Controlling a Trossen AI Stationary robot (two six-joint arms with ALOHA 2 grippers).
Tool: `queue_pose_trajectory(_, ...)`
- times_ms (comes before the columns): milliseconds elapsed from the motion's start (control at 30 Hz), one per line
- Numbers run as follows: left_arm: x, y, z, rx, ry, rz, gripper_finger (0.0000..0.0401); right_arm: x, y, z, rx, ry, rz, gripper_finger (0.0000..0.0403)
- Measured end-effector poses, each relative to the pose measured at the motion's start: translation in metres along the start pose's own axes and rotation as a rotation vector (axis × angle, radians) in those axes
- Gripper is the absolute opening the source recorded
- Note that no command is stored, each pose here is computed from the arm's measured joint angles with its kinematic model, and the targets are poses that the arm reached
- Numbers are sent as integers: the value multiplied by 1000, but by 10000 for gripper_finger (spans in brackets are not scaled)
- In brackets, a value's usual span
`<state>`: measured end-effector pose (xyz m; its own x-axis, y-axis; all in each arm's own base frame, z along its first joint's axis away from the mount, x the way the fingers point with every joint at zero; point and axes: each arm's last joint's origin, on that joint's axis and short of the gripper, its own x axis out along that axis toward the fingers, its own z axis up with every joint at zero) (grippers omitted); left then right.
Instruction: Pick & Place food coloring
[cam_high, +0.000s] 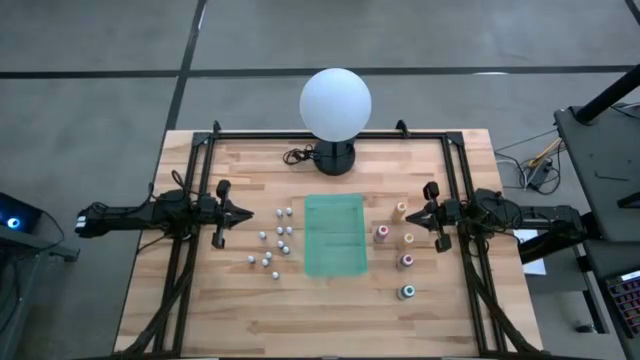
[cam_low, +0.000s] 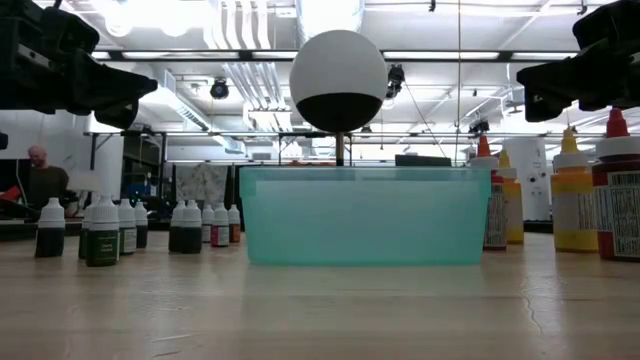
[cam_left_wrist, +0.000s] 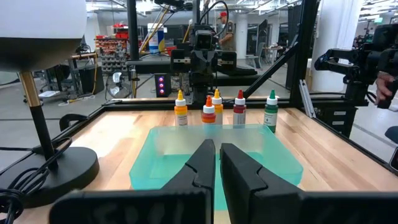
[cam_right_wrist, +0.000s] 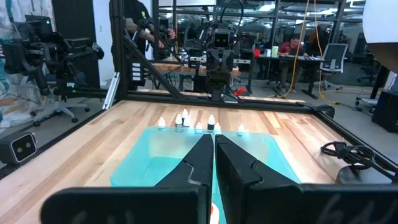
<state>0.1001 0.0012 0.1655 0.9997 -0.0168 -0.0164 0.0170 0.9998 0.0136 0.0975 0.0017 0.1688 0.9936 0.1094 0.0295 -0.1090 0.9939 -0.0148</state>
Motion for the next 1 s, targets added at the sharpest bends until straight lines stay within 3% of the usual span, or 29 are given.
queue_pose_trajectory(667, 0, 0, 0, 0, 0, 0, 0, 0, 0, 0, 47, -4, -1, 9)
queue_pose_trajectory(1000, 0, 0, 0, 0, 0, 0, 0, 0, 0, 0, 11, -5, -1, 9)
